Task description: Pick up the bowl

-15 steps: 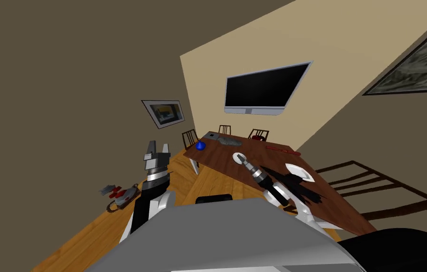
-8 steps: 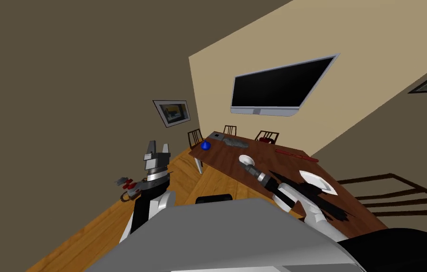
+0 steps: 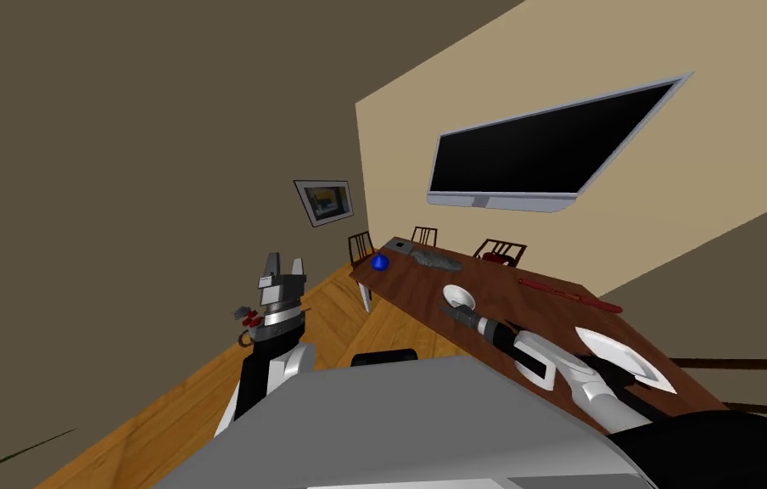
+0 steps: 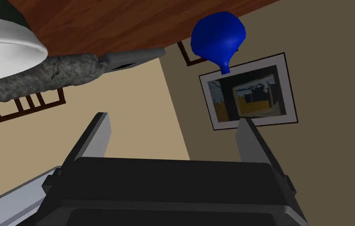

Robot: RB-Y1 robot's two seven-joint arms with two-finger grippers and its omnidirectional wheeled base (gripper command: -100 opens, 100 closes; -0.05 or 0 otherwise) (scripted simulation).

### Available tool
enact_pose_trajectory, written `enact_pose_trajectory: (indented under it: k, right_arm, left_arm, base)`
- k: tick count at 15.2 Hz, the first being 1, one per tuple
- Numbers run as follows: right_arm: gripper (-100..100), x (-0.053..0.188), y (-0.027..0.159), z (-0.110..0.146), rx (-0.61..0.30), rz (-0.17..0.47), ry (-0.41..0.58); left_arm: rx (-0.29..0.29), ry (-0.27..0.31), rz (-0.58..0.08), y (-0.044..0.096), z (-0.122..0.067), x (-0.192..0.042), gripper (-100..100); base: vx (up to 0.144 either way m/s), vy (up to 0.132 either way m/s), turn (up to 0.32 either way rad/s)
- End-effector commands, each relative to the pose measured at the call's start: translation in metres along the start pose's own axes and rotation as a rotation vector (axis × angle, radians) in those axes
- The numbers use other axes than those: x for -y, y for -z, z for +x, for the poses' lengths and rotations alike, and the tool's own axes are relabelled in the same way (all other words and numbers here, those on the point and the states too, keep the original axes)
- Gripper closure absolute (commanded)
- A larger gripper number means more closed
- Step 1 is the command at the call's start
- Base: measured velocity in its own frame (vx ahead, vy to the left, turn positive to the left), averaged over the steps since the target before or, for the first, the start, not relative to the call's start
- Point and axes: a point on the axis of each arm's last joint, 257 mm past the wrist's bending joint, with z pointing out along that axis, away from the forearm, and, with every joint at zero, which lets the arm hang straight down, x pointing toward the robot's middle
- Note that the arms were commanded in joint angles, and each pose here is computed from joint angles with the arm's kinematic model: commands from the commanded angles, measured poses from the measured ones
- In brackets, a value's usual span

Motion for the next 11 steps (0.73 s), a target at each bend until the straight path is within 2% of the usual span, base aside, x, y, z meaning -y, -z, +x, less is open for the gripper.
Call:
enact_pose_trajectory:
  k: [1, 2, 3, 4, 5, 6, 7, 8, 9, 10, 11]
  right_arm:
    - [-100, 0.016, 0.009, 0.012, -0.055, 0.032, 0.056]
    - [-100, 0.037, 0.021, 0.025, -0.114, 0.067, 0.108]
    - [-100, 0.037, 0.021, 0.025, -0.117, 0.067, 0.113]
    - [-100, 0.055, 0.032, 0.036, -0.173, 0.094, 0.166]
    - [-100, 0.058, 0.034, 0.038, -0.179, 0.101, 0.169]
    - [-100, 0.074, 0.046, 0.048, -0.235, 0.124, 0.222]
    - [-100, 0.078, 0.049, 0.050, -0.241, 0.132, 0.222]
    - [-100, 0.097, 0.064, 0.061, -0.303, 0.161, 0.273]
    - [-100, 0.097, 0.064, 0.061, -0.303, 0.161, 0.273]
    - [-100, 0.115, 0.081, 0.071, -0.363, 0.187, 0.321]
    - [-100, 0.115, 0.081, 0.071, -0.363, 0.187, 0.321]
  left_arm:
    - [0.000, 0.000, 0.000, 0.000, 0.000, 0.000, 0]
    - [0.000, 0.000, 0.000, 0.000, 0.000, 0.000, 0]
    - [0.000, 0.000, 0.000, 0.000, 0.000, 0.000, 0]
    - [0.000, 0.000, 0.000, 0.000, 0.000, 0.000, 0]
    - [0.000, 0.000, 0.000, 0.000, 0.000, 0.000, 0]
    - [0.000, 0.000, 0.000, 0.000, 0.000, 0.000, 0]
    - [0.000, 0.000, 0.000, 0.000, 0.000, 0.000, 0]
    - [0.000, 0.000, 0.000, 0.000, 0.000, 0.000, 0]
    - [0.000, 0.000, 0.000, 0.000, 0.000, 0.000, 0]
    - [0.000, 0.000, 0.000, 0.000, 0.000, 0.000, 0]
    - [0.000, 0.000, 0.000, 0.000, 0.000, 0.000, 0]
  base:
    - [0.039, 0.066, 0.139]
    - [0.043, 0.062, 0.202]
    - [0.047, 0.048, 0.160]
    - [0.051, 0.051, 0.159]
    - [0.047, 0.050, 0.136]
    - [0.052, 0.060, 0.184]
    - [0.059, 0.052, 0.145]
    - [0.056, 0.051, 0.151]
    - [0.048, 0.051, 0.121]
    - [0.057, 0.061, 0.158]
    - [0.052, 0.053, 0.140]
